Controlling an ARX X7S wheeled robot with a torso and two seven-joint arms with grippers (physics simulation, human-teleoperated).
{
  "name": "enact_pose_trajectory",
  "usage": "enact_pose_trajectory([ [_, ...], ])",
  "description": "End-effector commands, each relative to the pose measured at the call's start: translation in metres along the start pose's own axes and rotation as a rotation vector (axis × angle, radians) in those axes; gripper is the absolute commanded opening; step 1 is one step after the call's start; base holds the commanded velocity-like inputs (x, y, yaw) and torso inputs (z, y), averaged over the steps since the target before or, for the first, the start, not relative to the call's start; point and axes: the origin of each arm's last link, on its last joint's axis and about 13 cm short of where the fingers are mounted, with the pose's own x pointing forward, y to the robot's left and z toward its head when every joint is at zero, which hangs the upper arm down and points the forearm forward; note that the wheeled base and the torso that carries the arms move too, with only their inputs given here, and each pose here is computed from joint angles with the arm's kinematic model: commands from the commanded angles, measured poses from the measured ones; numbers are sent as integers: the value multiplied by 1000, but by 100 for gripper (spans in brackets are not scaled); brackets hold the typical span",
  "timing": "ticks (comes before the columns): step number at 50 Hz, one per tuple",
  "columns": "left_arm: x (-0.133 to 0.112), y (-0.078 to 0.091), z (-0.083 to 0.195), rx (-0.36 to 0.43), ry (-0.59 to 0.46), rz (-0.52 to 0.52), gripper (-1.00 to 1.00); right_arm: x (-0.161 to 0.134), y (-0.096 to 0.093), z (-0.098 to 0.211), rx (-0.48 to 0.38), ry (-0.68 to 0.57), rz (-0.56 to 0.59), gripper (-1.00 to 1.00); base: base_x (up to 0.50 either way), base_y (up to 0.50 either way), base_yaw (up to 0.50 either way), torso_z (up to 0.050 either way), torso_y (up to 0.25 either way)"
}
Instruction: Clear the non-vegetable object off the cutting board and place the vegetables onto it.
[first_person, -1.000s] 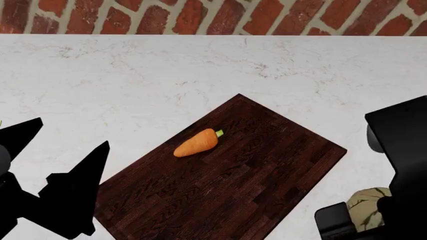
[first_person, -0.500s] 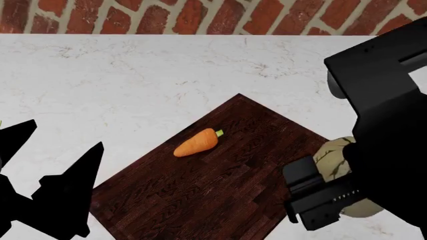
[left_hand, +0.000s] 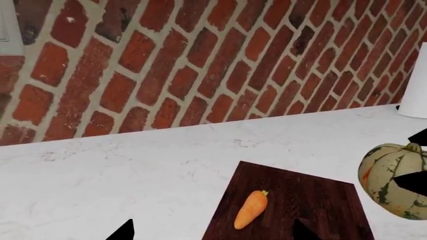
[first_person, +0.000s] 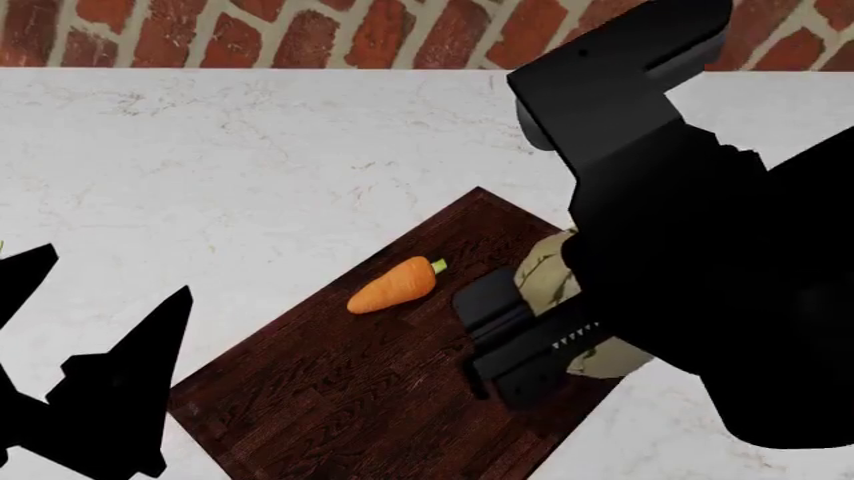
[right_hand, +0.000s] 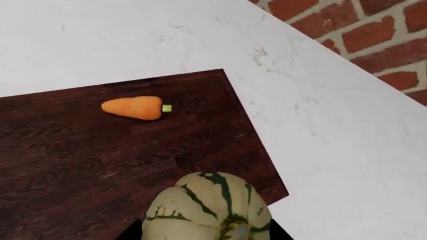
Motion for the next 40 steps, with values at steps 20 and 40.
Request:
enact_pose_trajectory([
  [20, -4, 3, -5, -9, -1, 19, 100, 12, 20, 19, -80, -59, 71, -100, 0, 0, 0, 0, 1],
  [40, -6, 3, -2, -7, -10, 27, 100, 20, 29, 11, -105, -27, 110, -100, 0, 0, 0, 0, 0],
])
